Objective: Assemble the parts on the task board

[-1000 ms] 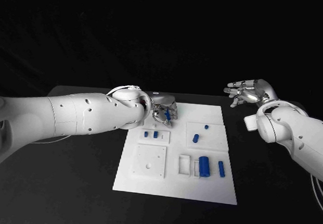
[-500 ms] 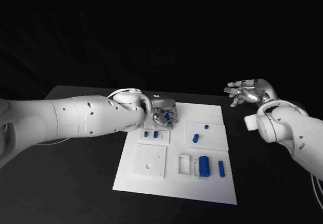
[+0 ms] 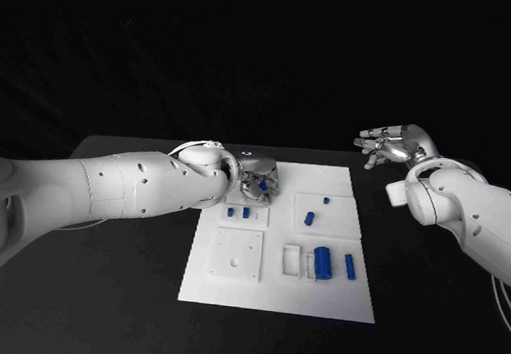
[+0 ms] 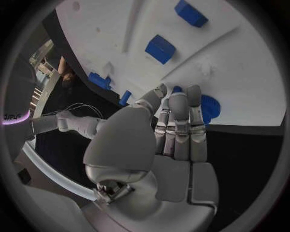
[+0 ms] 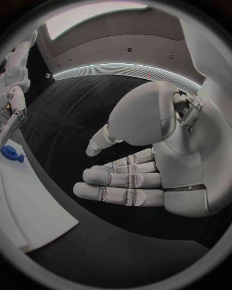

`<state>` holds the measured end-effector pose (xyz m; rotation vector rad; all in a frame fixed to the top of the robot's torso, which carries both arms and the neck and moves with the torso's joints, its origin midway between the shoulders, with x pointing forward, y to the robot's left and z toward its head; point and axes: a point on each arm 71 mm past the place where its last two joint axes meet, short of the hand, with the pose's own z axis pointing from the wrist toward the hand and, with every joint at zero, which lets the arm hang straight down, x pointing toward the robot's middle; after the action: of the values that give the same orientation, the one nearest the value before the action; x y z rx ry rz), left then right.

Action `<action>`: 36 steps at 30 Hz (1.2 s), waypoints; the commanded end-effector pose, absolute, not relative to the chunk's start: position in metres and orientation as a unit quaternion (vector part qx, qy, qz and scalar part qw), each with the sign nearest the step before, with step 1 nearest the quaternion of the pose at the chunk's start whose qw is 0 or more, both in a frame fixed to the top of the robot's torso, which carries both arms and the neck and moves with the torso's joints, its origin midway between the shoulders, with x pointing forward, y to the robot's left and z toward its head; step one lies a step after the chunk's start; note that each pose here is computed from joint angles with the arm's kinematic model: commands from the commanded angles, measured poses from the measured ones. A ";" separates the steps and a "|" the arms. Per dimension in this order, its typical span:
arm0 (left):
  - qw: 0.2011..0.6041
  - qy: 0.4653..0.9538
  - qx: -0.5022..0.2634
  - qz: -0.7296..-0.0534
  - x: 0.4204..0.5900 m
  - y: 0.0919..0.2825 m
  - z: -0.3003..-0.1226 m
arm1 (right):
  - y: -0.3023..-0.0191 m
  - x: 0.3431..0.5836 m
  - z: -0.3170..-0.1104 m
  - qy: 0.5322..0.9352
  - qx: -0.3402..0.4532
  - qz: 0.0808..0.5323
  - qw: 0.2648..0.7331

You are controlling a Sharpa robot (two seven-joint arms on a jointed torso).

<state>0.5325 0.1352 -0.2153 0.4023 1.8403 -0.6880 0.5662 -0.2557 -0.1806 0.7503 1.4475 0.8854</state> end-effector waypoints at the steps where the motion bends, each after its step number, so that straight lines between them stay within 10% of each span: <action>1: 0.535 0.777 0.173 -0.282 0.533 0.136 -0.216 | -0.254 0.566 -0.180 0.625 0.317 0.385 0.601; 36: 0.542 0.785 0.165 -0.252 0.536 0.148 -0.218 | -0.256 0.566 -0.181 0.627 0.317 0.384 0.599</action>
<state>0.5354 0.1456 -0.2172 0.3907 1.8589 -0.6251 0.5666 -0.2567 -0.1813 0.7523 1.4484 0.8820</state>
